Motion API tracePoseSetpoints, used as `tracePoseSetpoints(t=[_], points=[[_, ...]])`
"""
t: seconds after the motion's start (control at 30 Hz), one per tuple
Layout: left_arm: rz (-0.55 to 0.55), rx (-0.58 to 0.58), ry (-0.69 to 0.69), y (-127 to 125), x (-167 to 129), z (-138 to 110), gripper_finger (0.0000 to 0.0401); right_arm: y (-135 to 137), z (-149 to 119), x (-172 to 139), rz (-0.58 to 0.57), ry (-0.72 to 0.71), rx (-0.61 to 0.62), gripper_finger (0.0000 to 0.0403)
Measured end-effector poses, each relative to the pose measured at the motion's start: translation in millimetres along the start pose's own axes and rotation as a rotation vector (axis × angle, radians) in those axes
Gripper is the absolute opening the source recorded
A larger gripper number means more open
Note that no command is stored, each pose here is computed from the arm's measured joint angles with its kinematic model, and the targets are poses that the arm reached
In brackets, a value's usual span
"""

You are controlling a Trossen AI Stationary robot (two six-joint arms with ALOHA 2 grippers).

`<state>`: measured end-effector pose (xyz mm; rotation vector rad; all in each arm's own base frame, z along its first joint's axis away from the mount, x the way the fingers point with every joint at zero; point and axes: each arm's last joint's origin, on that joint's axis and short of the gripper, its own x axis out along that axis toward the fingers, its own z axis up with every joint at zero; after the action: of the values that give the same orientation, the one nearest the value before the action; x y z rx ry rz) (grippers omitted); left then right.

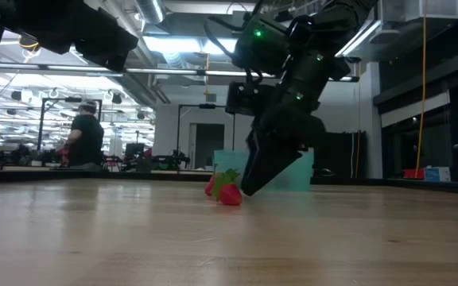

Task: Pick and placing Produce into tupperware
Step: Put the red strawberry into the blue bin

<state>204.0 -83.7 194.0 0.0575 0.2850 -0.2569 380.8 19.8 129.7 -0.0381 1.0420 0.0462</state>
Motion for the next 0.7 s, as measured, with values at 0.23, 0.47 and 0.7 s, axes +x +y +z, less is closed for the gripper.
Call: tracePoseSetpoints(t=[0.23, 0.47, 0.7], points=[[0.000, 0.000, 0.002, 0, 0, 0, 0.0137, 0, 13, -5, -0.001, -0.037, -0.026, 0.0288], [0.000, 0.000, 0.002, 0, 0, 0, 0.0137, 0, 23, -9, -0.002, -0.076, -0.029, 0.0283], [0.000, 0.000, 0.002, 0, 0, 0, 0.0137, 0, 28, -10, -0.003, -0.122, -0.025, 0.0283]])
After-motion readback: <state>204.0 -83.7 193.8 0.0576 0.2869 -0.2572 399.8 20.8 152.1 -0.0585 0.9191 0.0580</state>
